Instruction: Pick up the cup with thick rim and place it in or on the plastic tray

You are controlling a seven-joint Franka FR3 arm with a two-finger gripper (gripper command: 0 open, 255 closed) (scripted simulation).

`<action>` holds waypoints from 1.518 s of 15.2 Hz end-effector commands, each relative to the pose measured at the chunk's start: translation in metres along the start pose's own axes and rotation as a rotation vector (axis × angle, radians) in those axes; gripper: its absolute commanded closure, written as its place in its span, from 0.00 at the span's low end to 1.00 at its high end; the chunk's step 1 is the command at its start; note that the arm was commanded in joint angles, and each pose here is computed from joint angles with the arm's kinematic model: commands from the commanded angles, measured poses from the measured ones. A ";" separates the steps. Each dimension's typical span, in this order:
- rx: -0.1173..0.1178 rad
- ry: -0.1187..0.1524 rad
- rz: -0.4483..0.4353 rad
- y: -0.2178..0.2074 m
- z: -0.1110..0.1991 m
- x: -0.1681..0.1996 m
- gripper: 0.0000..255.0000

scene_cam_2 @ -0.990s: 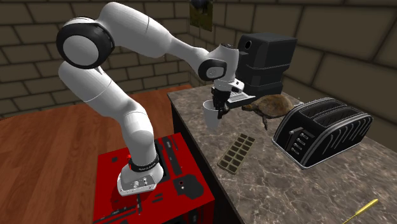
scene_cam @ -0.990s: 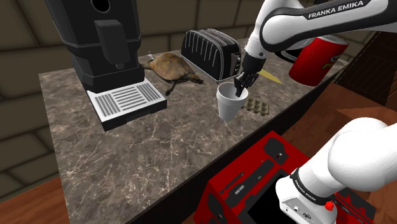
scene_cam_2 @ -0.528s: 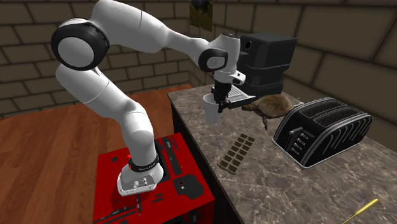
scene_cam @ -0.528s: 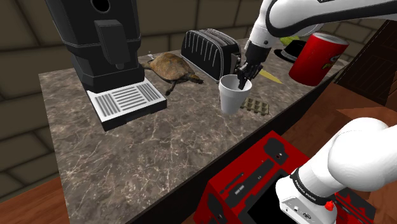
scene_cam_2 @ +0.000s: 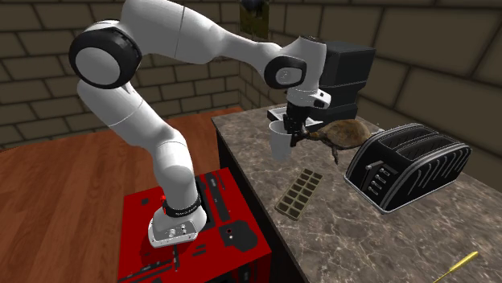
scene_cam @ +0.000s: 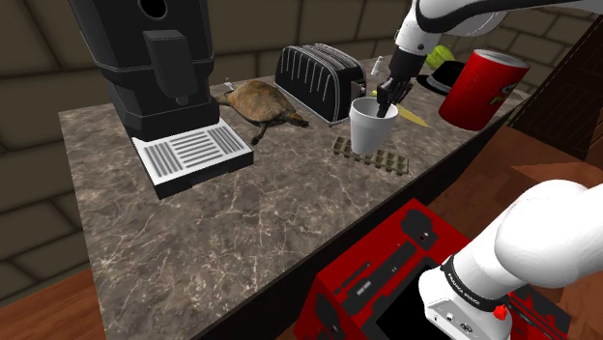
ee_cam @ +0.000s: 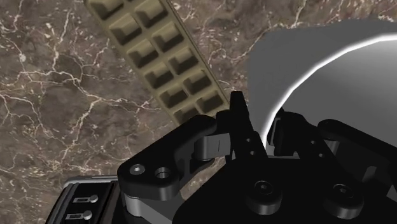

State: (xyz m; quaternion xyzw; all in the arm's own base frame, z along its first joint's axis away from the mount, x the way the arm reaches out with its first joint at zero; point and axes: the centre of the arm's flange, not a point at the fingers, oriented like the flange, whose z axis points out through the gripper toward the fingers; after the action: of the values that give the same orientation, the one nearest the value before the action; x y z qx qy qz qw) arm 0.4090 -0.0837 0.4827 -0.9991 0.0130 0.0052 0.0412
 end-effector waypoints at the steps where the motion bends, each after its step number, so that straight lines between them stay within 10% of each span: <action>1: 0.000 0.000 -0.001 0.028 -0.006 0.006 1.00; 8: 0.000 0.000 -0.001 0.123 -0.034 0.027 1.00; 23: 0.000 0.000 -0.001 0.130 0.044 0.028 1.00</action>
State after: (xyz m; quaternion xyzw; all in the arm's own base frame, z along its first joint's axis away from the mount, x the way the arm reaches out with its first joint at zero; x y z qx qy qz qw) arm 0.4336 -0.2096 0.4321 -0.9991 0.0128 0.0056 0.0412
